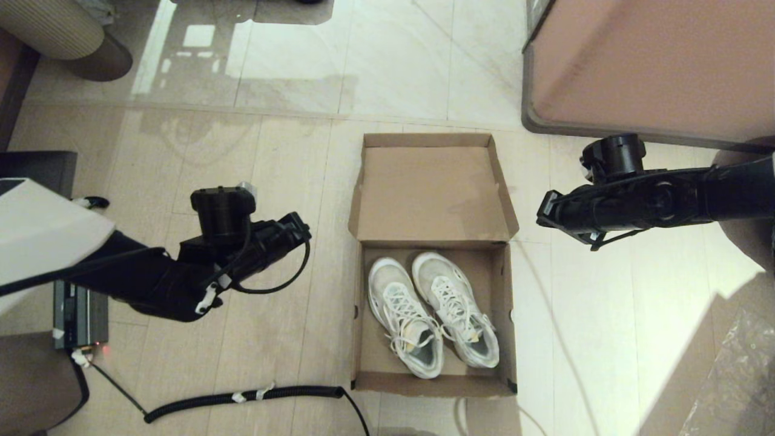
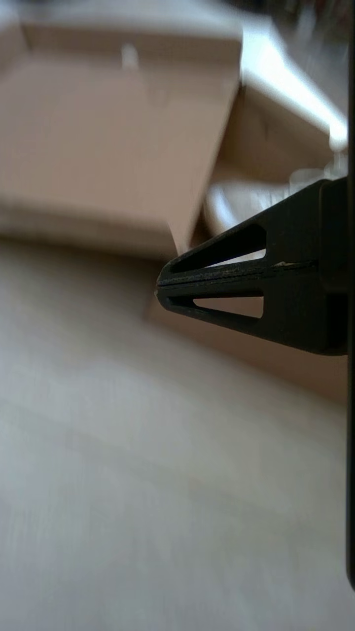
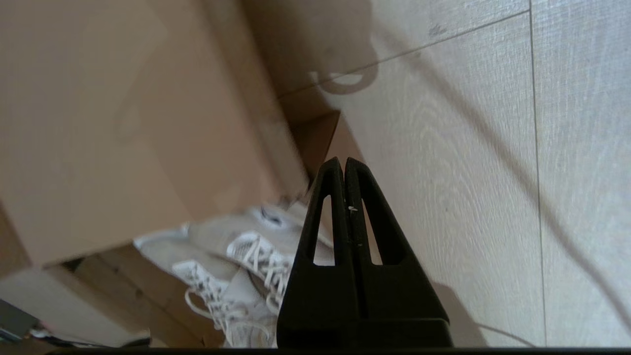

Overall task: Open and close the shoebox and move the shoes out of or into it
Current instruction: Close the shoe box

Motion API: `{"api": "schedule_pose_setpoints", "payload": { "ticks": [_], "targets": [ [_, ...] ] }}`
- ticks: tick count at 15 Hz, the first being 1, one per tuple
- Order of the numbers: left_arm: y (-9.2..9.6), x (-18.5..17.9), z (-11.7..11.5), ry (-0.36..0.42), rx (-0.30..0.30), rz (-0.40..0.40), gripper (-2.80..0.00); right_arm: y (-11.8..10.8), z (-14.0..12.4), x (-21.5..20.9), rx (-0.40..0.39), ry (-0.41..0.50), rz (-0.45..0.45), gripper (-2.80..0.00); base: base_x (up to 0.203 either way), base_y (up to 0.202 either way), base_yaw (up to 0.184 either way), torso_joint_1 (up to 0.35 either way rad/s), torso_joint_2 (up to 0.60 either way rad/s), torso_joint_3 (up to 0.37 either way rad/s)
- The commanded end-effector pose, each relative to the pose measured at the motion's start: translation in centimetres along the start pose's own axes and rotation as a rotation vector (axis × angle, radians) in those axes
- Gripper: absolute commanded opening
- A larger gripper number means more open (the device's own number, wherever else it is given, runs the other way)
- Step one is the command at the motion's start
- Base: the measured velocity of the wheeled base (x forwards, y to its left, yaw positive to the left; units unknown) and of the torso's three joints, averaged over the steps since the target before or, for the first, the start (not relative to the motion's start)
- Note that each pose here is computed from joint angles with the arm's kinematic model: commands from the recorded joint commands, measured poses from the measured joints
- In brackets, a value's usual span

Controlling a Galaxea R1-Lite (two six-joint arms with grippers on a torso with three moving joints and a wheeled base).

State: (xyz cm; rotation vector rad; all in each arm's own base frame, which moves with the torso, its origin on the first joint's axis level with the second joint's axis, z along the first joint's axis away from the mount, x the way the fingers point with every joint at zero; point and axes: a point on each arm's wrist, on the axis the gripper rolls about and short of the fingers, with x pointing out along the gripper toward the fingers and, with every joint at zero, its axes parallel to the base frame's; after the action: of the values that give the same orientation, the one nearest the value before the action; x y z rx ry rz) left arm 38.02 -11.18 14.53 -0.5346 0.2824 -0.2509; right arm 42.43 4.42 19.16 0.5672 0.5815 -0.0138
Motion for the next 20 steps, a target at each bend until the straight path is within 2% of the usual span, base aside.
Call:
{"api": "schedule_pose_setpoints", "payload": {
  "ticks": [1,5,6,7,9,11,14,20],
  "targets": [
    [-0.5,2.2,-0.1,0.022,-0.048,-0.047,-2.8,-2.2,0.9,4.3,0.051,0.075,-0.008,-2.8,0.0,0.0,0.0,0.0,0.0,0.0],
    [-1.4,5.8,0.5,0.046,-0.226,-0.112,-2.8,-4.9,2.5,6.5,0.222,0.259,0.199,-2.8,0.0,0.0,0.0,0.0,0.0,0.0],
    [-1.6,6.7,0.4,0.047,-0.279,-0.124,-2.8,-5.3,2.2,7.0,0.241,0.281,0.206,-2.8,0.0,0.0,0.0,0.0,0.0,0.0],
    [-2.0,7.3,-0.1,0.057,-0.301,-0.134,-2.8,-5.6,1.8,7.6,0.25,0.296,0.202,-2.8,0.0,0.0,0.0,0.0,0.0,0.0],
    [-2.1,8.0,-1.1,0.072,-0.306,-0.13,-2.8,-6.2,1.0,8.6,0.266,0.332,0.208,-2.8,0.0,0.0,0.0,0.0,0.0,0.0],
    [-2.5,8.4,-1.1,0.063,-0.306,-0.144,-2.8,-6.4,0.7,9.2,0.273,0.351,0.245,-2.8,0.0,0.0,0.0,0.0,0.0,0.0],
    [-2.7,9.1,-0.9,0.039,-0.305,-0.149,-2.8,-5.8,1.3,9.9,0.353,0.289,0.304,-2.8,0.0,0.0,0.0,0.0,0.0,0.0],
    [-2.1,9.8,-1.8,0.045,-0.306,-0.131,-2.8,-4.9,-0.2,11.1,0.403,0.325,0.31,-2.8,0.0,0.0,0.0,0.0,0.0,0.0]
  ]
}}
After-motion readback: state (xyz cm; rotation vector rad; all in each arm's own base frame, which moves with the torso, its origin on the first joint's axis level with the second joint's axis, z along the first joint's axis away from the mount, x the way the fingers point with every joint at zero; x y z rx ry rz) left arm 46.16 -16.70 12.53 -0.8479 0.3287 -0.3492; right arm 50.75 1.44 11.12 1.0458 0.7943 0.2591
